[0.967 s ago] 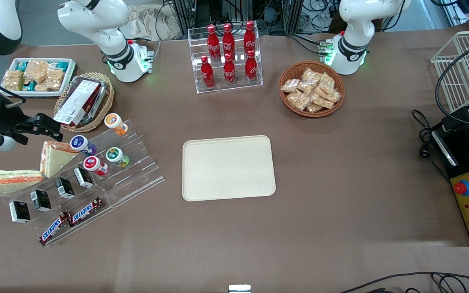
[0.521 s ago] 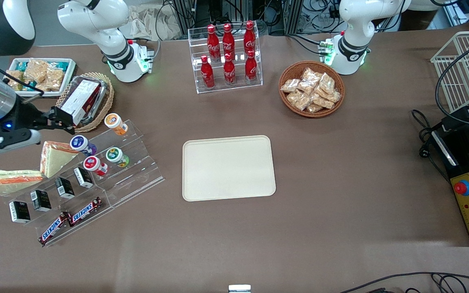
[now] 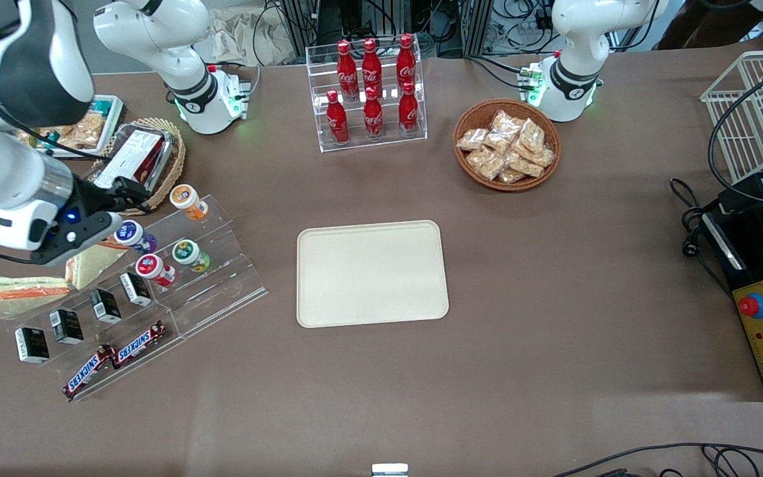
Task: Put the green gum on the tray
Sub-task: 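Move the right gripper over the green-labelled gum bottle in the rack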
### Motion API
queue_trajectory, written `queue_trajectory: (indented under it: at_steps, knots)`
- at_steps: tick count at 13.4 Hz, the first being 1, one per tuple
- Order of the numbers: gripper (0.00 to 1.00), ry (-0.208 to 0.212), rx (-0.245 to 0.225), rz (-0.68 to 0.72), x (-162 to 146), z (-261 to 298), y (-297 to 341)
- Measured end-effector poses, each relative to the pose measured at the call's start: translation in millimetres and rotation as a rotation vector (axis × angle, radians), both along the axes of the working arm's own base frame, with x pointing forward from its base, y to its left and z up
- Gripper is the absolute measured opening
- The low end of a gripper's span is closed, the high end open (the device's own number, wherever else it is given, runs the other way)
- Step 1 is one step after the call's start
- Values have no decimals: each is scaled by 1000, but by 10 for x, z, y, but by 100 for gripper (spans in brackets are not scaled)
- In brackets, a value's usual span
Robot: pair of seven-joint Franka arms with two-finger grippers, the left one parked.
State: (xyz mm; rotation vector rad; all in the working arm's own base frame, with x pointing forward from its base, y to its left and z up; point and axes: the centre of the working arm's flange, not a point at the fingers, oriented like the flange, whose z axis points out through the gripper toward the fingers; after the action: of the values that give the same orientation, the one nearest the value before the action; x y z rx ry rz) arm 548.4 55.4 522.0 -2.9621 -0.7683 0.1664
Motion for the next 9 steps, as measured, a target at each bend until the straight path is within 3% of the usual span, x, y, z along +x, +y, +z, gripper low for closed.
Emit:
queue_trajectory:
  at_steps: [9]
  knots:
    - [100,-106,5,65,-470,-1317,322]
